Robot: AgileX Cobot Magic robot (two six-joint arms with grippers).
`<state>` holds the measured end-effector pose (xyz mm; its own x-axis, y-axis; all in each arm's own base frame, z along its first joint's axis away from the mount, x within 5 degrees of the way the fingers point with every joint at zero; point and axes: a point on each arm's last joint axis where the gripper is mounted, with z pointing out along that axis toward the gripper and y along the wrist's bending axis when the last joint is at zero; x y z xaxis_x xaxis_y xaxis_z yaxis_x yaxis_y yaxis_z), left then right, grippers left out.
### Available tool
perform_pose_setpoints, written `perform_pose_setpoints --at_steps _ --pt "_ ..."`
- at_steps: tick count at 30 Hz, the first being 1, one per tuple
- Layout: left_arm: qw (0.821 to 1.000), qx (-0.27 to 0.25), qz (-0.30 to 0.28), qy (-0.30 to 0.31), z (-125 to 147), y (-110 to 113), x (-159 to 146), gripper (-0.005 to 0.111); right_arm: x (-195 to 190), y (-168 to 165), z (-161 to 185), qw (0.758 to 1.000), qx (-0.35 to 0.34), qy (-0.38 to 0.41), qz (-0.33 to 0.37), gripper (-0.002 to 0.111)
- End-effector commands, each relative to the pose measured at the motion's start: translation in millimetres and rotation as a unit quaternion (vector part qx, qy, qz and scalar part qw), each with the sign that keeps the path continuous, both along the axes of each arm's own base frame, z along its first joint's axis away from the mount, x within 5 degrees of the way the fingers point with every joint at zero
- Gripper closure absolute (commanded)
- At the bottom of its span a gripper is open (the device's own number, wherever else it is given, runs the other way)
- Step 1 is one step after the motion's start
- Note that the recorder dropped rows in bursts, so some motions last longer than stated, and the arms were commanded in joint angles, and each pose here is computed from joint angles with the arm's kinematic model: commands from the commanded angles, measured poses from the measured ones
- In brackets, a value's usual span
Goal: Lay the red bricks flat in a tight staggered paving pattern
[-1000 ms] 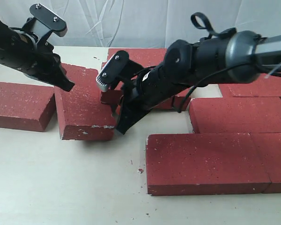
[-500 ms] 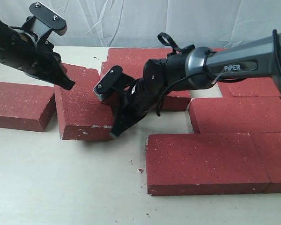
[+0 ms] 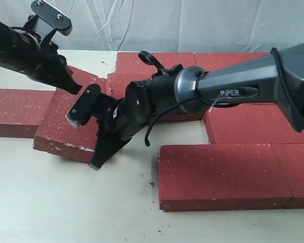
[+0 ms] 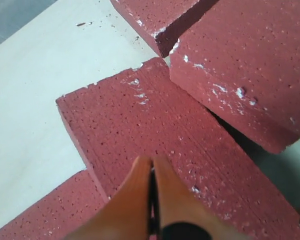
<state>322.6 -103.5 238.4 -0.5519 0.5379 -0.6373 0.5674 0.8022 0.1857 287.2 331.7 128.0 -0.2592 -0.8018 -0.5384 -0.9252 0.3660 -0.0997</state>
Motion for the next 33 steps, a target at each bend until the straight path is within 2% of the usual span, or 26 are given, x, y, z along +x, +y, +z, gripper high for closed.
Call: perform_pose_setpoints --at_steps 1,10,13,14,16,24,29,33 --pt "1.0 -0.011 0.01 -0.024 4 0 3 0.107 -7 -1 25 1.0 0.0 0.002 0.018 0.109" --pt "0.999 -0.014 0.024 -0.033 -19 -2 16 0.107 -7 -29 53 0.997 -0.065 0.015 0.046 0.109" --pt "0.998 -0.029 0.039 -0.028 -27 -3 20 0.107 8 -41 53 0.998 -0.051 0.019 -0.009 0.109" --pt "0.998 -0.035 0.046 -0.017 -33 -4 21 0.107 17 -43 50 0.998 -0.021 0.029 -0.044 0.109" --pt "0.999 -0.029 0.044 -0.005 -43 -5 24 0.107 20 -41 44 0.998 -0.009 0.033 -0.052 0.109" --pt "0.999 -0.017 0.041 -0.016 -52 -5 29 0.107 22 -30 20 0.997 0.01 0.042 -0.068 0.109" --pt "0.999 -0.003 0.053 0.0 -66 8 35 0.107 20 -17 8 0.997 0.024 0.021 -0.067 0.109" --pt "0.998 -0.001 0.066 -0.004 -62 21 37 0.107 11 -6 10 0.998 0.034 0.006 -0.052 0.109"
